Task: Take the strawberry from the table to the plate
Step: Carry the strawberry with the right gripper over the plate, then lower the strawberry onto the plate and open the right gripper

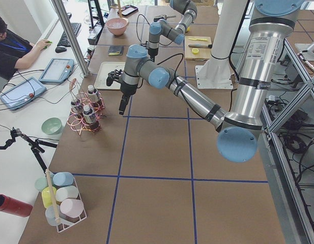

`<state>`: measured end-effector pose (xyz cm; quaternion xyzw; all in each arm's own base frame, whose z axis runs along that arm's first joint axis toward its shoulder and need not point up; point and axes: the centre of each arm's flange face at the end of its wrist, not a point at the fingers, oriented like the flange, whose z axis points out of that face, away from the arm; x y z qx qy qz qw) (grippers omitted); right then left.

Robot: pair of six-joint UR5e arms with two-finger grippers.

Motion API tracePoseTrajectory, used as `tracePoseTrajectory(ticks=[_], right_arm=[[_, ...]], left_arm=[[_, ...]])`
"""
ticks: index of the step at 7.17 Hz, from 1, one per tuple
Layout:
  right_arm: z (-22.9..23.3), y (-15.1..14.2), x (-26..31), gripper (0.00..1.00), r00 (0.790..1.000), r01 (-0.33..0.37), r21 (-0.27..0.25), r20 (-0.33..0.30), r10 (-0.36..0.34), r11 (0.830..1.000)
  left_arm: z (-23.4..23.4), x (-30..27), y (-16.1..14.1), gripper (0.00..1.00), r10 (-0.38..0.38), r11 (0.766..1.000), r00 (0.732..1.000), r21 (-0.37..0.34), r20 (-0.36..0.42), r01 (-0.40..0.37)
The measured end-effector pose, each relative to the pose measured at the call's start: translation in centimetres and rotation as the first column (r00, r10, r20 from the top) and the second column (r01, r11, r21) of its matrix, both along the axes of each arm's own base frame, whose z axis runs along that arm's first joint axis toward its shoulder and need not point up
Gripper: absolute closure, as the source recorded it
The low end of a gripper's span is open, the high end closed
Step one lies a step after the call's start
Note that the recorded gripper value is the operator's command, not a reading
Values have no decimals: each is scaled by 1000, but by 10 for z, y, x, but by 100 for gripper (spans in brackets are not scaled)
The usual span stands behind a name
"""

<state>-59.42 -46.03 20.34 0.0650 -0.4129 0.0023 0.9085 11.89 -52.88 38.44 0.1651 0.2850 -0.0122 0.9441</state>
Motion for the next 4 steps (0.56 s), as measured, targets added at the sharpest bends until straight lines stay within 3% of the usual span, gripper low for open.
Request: tracePoseTrajectory(ticks=[3,4], right_arm=[[2,13,-16,100,1000,21,-2,-1,-21,1000],[2,17,-18,80,1000,25,-3,1,-25,1000]], left_arm=[[8,-8,-6,0,-5,1000,1000,7,6,5],[10,-9,-6,0,-6,1000,1000,6,6,6]])
